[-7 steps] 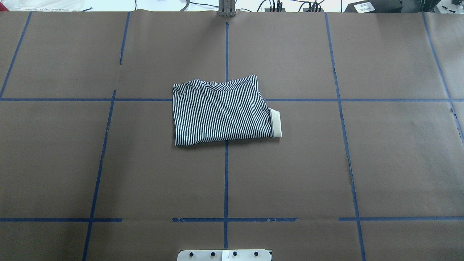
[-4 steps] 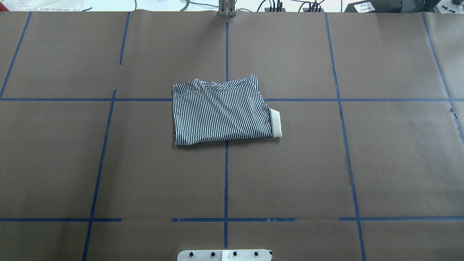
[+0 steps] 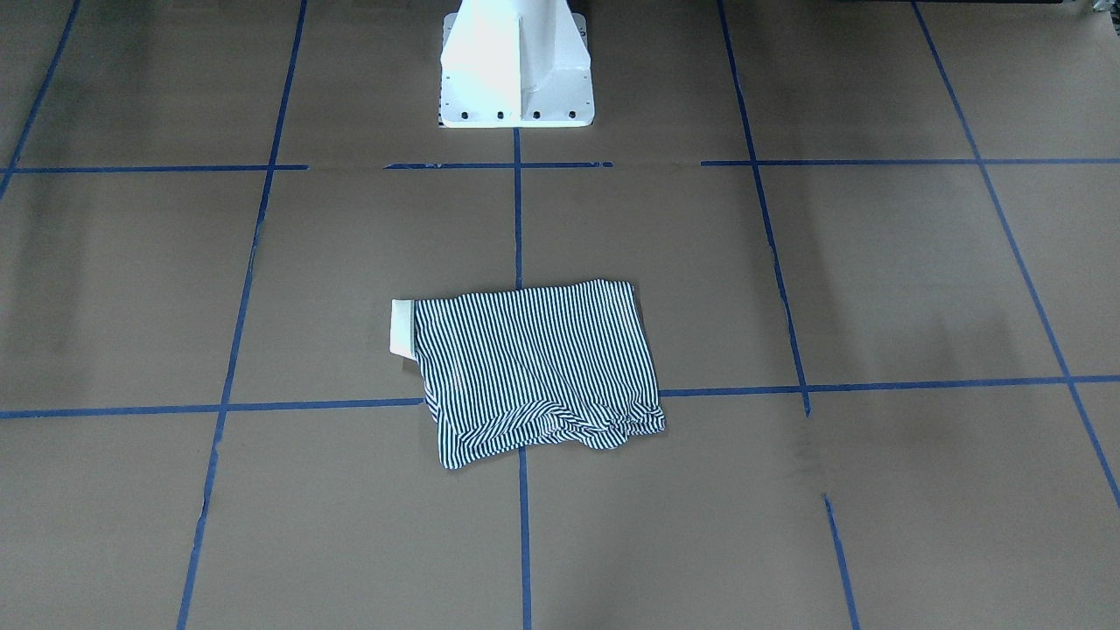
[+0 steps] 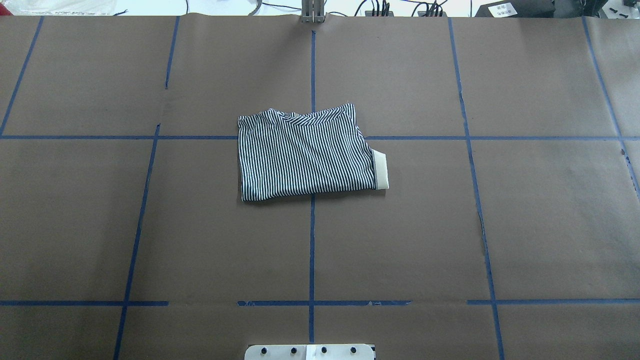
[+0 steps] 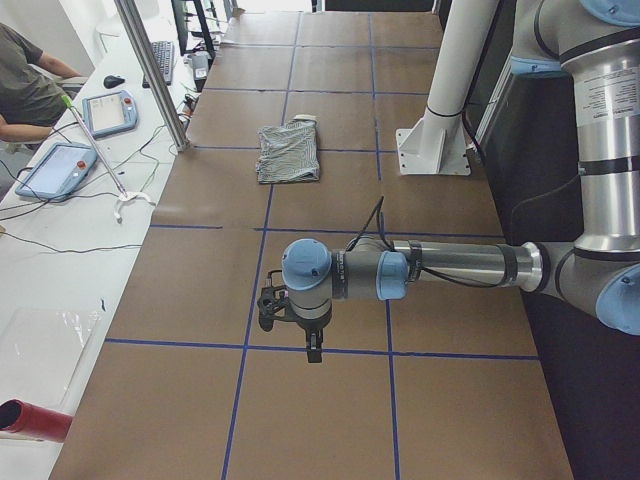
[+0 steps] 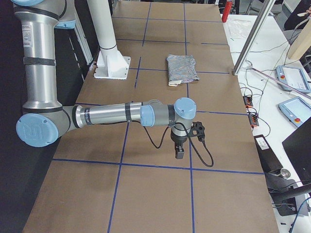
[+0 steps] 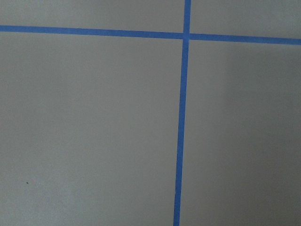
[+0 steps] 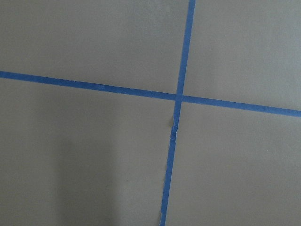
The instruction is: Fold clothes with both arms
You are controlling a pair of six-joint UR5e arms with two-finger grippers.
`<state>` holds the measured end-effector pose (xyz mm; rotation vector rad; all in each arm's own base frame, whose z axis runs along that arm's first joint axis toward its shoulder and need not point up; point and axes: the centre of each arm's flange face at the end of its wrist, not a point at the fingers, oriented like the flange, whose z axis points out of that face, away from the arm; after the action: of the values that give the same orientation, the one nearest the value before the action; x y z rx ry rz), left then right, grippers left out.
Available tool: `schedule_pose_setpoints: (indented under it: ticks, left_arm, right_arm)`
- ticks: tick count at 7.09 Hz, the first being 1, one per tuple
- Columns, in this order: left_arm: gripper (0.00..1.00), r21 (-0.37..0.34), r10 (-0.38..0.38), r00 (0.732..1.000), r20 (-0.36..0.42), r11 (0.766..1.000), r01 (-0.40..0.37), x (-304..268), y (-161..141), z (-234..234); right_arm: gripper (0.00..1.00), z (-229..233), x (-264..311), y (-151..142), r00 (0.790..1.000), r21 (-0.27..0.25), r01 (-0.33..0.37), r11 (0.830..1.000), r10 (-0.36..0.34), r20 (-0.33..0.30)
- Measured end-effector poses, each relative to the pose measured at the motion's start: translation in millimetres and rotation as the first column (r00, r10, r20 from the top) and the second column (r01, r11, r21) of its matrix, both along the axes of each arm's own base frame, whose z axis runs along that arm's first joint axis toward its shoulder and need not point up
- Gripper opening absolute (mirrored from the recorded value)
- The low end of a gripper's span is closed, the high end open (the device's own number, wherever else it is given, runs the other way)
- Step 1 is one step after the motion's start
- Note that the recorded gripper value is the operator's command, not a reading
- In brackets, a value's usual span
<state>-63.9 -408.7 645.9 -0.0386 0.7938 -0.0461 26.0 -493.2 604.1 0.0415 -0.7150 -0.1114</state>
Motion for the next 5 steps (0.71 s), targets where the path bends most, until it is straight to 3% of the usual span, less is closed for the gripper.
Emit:
schedule_pose_setpoints:
  ticks: [5]
  left_arm:
    - [1.0,-0.009,-0.002,1.0,-0.016,1.0,0.002,0.9,-2.2,6.9]
  right_arm:
    - [1.0,3.6,-2.1,4.8,1.0,-0.012,0.002,1.0,-0.002,0.031]
